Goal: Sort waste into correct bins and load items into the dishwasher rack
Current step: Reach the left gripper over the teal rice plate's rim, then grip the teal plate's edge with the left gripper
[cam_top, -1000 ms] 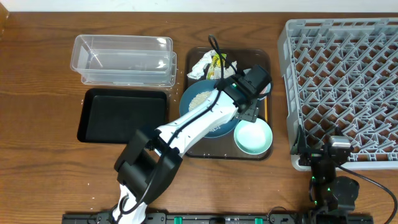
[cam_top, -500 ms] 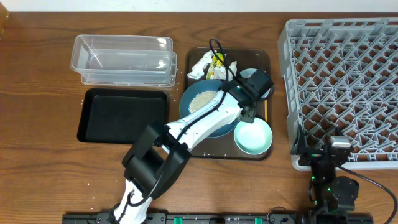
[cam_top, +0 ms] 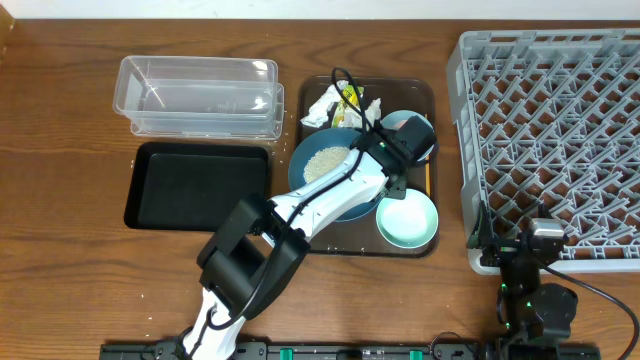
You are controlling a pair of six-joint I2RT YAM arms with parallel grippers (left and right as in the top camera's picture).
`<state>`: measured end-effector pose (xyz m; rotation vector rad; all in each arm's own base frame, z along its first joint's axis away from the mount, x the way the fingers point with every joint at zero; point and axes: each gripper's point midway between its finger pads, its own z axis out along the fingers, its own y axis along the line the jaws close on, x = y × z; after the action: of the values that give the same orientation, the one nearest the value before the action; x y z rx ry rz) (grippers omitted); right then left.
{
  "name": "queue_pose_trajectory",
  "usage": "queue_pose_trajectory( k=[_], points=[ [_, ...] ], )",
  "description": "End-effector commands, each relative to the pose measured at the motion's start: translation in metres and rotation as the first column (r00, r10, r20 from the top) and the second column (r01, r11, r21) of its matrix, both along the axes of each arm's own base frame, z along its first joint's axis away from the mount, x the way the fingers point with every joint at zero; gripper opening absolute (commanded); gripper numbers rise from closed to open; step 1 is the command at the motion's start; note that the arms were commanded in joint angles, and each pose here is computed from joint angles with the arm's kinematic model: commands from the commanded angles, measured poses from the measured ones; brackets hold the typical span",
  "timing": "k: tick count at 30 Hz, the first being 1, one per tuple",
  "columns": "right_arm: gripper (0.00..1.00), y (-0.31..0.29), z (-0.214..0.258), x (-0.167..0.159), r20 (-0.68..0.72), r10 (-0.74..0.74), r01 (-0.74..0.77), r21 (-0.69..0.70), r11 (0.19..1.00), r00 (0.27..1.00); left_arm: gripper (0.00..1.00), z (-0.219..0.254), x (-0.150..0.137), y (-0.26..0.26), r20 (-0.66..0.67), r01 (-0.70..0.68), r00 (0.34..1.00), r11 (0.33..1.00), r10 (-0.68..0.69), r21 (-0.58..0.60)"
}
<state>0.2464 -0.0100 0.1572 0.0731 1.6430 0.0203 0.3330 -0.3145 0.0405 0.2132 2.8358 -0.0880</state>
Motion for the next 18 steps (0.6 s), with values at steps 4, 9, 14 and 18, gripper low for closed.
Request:
queue_pose_trajectory(
  k=[4, 9, 14, 18],
  points=[
    [0.99, -0.0008, -0.0005, -0.0003, -0.001, -0.002, 0.002, -0.012, 1.0, 1.0, 0.6, -0.0045, 0.0035, 0.0007, 0.022, -0.023, 1.0, 1.0, 0.023, 0.009],
    [0.99, -0.0008, -0.0005, -0.0003, -0.001, -0.002, 0.002, -0.012, 1.0, 1.0, 0.58, -0.0026, 0.0093, 0.0018, 0.052, -0.032, 0.998, 0.999, 0.031, 0.017],
    [0.99, -0.0008, -0.0005, -0.0003, -0.001, -0.001, 0.001, -0.012, 1.0, 1.0, 0.52, -0.0034, 0.0082, 0.0028, 0.048, -0.031, 0.998, 0.999, 0.03, 0.021],
    [0.99, -0.0008, -0.0005, -0.0003, -0.001, -0.002, 0.002, -0.012, 1.0, 1.0, 0.51, -0.0095, 0.0036, 0.0066, 0.031, -0.044, 0.999, 0.999, 0.043, 0.028]
  ],
)
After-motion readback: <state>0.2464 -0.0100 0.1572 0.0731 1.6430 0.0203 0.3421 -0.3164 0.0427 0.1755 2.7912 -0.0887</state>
